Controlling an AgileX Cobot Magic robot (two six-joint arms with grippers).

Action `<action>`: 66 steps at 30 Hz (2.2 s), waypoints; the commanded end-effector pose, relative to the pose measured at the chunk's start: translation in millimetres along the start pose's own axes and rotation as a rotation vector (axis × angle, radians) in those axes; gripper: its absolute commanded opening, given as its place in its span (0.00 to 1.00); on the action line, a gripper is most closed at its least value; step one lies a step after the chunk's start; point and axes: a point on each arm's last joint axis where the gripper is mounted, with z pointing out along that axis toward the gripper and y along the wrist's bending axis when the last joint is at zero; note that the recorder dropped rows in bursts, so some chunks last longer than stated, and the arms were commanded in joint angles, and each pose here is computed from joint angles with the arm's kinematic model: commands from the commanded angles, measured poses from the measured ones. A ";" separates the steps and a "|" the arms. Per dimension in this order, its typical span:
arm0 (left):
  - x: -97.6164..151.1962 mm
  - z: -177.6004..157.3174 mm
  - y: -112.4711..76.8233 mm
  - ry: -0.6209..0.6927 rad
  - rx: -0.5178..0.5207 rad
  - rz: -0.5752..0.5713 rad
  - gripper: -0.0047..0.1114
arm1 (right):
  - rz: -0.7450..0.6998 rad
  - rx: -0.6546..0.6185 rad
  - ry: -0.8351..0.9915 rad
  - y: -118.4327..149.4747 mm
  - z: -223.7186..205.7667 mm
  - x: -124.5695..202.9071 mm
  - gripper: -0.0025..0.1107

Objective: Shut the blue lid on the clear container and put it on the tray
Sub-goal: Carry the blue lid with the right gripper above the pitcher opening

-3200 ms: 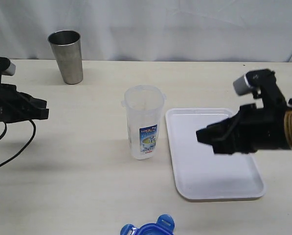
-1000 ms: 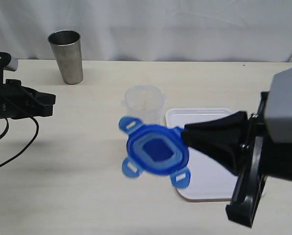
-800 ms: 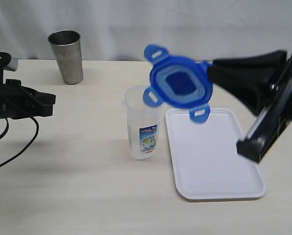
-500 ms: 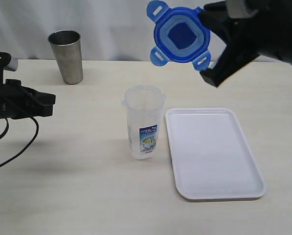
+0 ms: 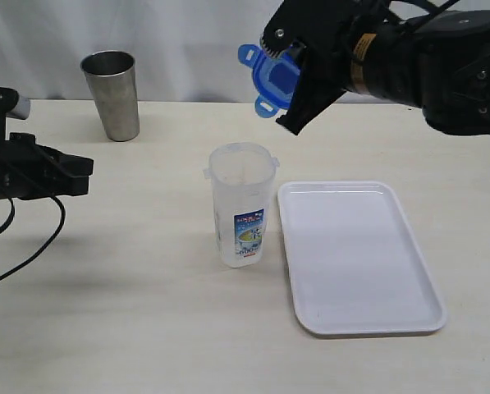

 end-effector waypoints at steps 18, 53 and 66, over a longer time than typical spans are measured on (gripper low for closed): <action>-4.5 -1.1 -6.2 -0.038 0.050 0.015 0.04 | 0.065 0.013 0.014 -7.8 0.5 -5.1 0.06; -4.1 -1.4 -8.3 -0.046 0.070 0.019 0.04 | 0.244 -0.195 0.580 -5.5 15.6 -59.1 0.06; -5.0 -2.1 -14.8 -0.060 0.140 0.058 0.04 | 0.174 -0.160 0.598 16.8 4.0 -77.7 0.06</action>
